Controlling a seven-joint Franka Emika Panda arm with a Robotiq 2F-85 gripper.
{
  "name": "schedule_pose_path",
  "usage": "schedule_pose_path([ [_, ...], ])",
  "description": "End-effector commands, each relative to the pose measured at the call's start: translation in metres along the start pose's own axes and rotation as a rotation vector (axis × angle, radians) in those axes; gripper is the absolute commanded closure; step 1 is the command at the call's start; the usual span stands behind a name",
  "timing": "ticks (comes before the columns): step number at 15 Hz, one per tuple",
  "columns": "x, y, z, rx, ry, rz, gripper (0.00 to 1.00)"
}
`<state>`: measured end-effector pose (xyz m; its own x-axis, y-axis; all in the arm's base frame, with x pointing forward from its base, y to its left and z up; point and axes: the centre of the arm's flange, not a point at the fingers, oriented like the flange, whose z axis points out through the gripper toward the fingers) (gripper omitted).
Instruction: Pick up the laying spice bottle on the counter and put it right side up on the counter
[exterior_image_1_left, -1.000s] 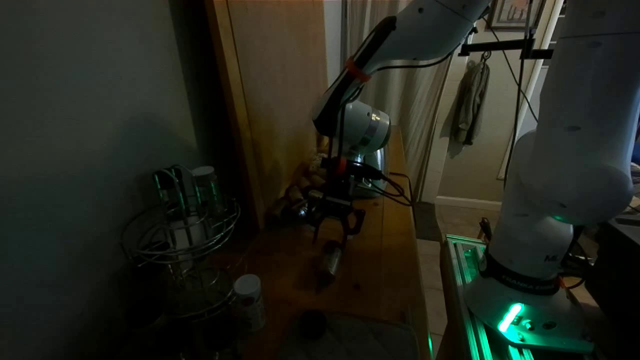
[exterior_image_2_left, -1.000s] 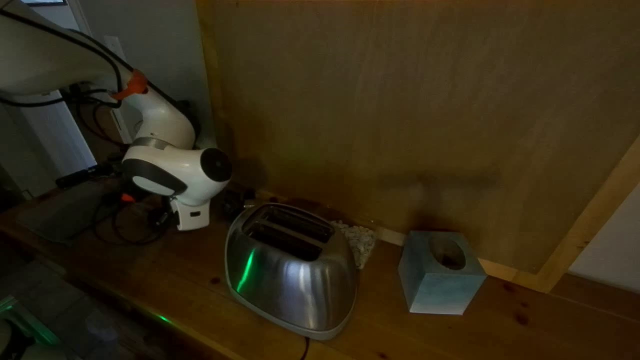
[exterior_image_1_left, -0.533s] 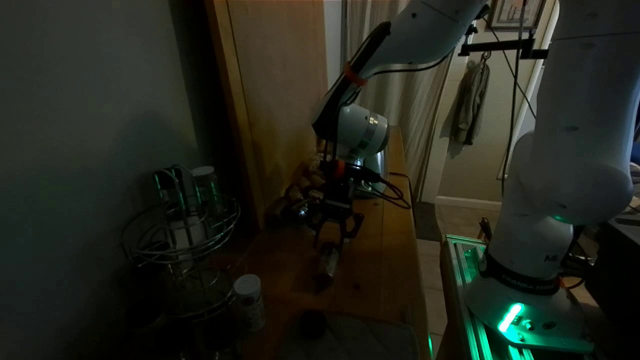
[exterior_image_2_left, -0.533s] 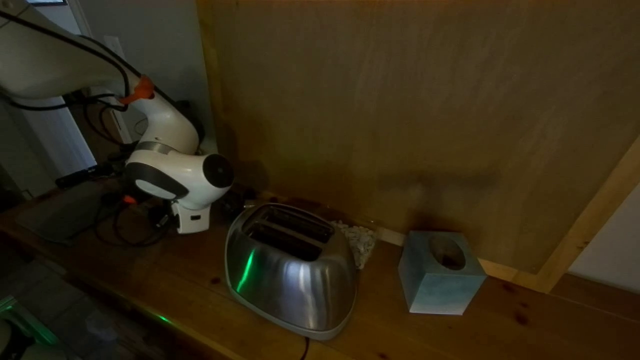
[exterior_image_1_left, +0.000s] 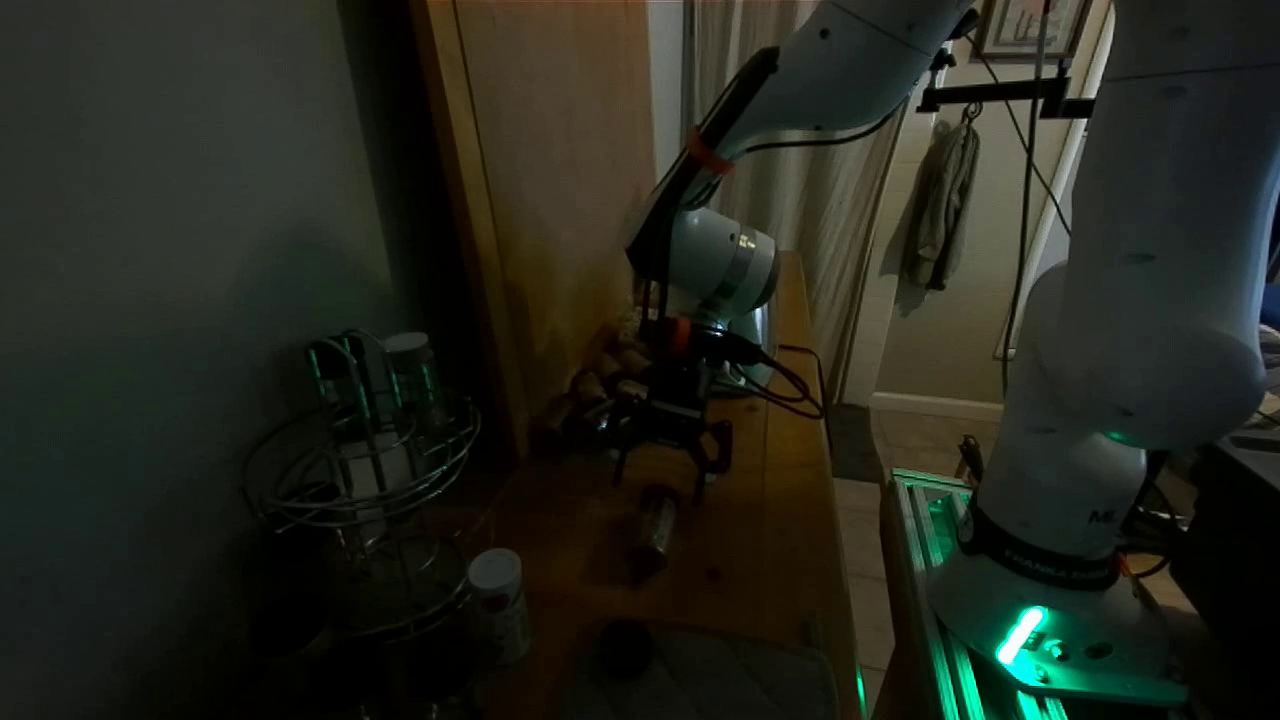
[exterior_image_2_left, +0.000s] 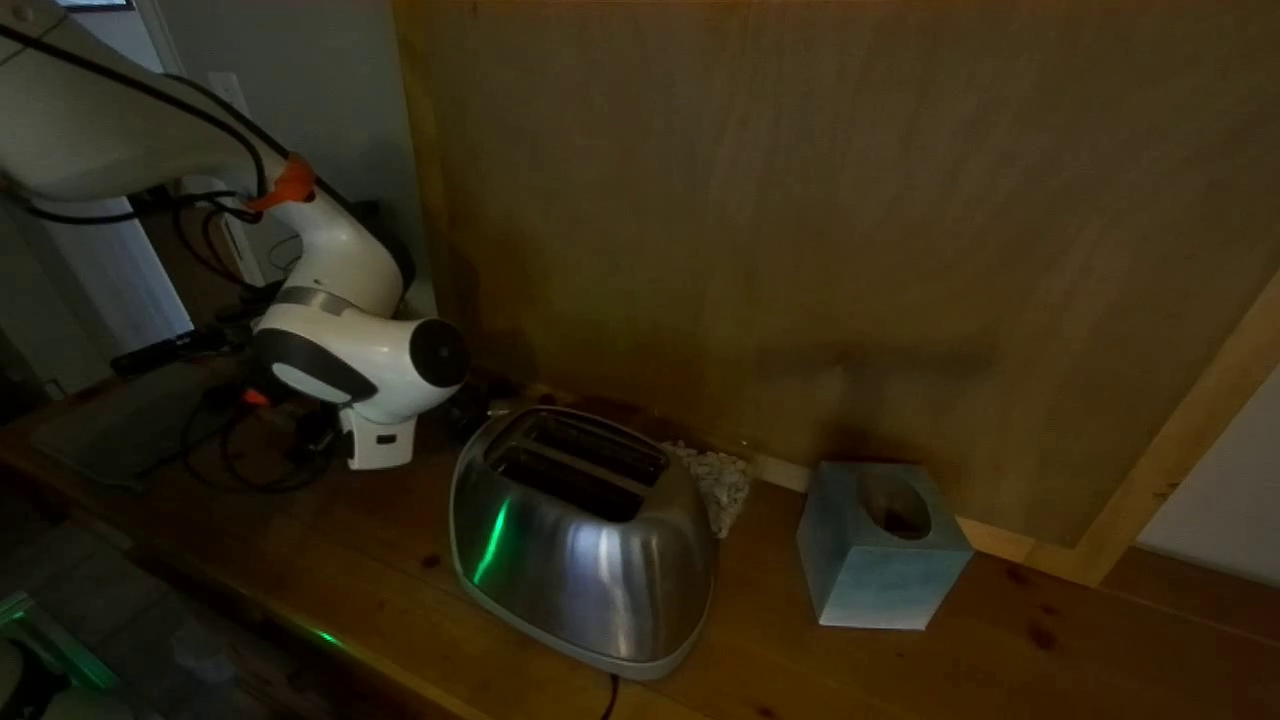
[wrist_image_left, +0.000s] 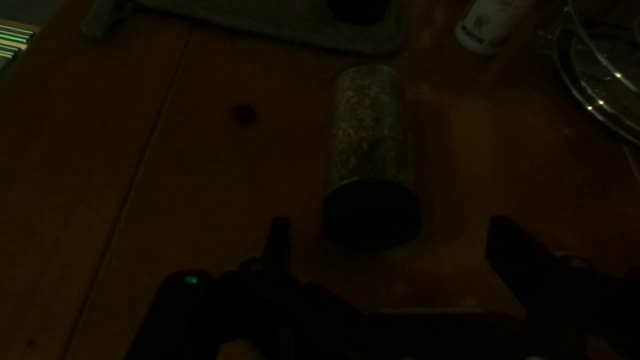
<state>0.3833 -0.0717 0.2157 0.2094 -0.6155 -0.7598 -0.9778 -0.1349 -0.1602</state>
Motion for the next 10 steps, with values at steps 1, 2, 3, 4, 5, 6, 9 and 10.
schedule_pose_path([
  [1,0.0092,-0.0021,0.0021,0.016,-0.056,0.015,0.20],
  [2,0.0097,-0.0012,0.0029,0.013,-0.064,0.018,0.17],
  [3,0.0104,0.0001,0.0035,0.012,-0.070,0.021,0.11],
  [4,0.0110,0.0011,0.0038,0.012,-0.074,0.024,0.14],
  [5,0.0122,0.0021,0.0043,0.011,-0.076,0.028,0.21],
  [6,0.0130,0.0030,0.0047,0.011,-0.079,0.030,0.22],
  [9,0.0149,0.0053,0.0045,0.012,-0.084,0.039,0.21],
  [10,0.0153,0.0057,0.0043,0.013,-0.086,0.042,0.23],
])
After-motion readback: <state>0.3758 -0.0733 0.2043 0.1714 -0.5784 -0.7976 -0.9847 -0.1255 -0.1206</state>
